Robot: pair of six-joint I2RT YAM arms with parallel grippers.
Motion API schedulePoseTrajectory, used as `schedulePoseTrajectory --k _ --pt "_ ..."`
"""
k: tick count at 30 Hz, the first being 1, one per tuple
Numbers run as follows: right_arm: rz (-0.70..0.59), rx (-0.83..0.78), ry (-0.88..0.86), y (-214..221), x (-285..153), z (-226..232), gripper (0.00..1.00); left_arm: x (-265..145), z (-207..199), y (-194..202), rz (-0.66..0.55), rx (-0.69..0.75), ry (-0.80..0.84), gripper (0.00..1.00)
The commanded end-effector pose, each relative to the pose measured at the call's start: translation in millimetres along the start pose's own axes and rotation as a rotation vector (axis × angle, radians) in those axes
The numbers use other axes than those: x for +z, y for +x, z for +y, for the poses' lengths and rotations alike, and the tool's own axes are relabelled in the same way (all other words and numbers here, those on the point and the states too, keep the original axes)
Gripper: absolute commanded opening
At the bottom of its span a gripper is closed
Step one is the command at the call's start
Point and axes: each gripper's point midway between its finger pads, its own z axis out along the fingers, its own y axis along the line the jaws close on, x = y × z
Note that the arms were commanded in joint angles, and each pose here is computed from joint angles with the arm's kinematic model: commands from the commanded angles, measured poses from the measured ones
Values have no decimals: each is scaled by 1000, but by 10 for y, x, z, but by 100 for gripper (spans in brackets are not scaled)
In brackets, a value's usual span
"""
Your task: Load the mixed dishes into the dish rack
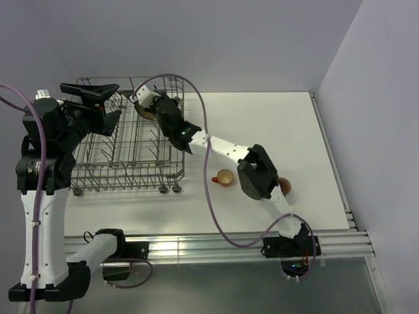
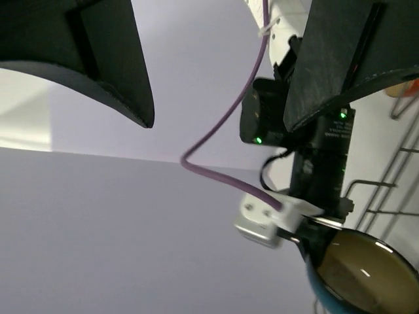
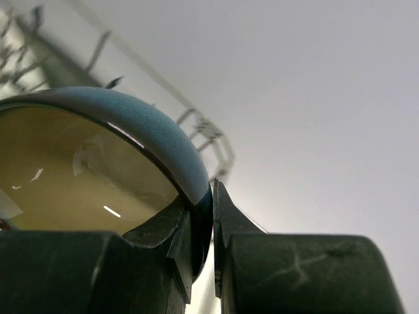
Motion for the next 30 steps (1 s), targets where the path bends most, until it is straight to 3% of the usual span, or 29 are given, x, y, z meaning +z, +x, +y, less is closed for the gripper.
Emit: schedulePoseTrajectory --k 1,2,7,10,17,30 --pt "-223 353 315 -1041 -512 -1533 0 -18 -146 88 55 -140 84 86" --pt "-218 376 327 -1036 -641 -1636 0 68 12 110 64 -186 56 85" --pt "-283 476 352 -1175 -1057 -1912 0 96 15 119 72 -410 84 79" --pt "-322 497 374 -1318 -1324 -2071 0 148 -123 107 75 -455 92 79" --pt "-391 516 311 -1513 -1646 -1916 0 295 -313 151 94 -571 111 76" --pt "-462 535 279 -1578 -1807 -1785 0 455 -392 236 103 -673 113 70"
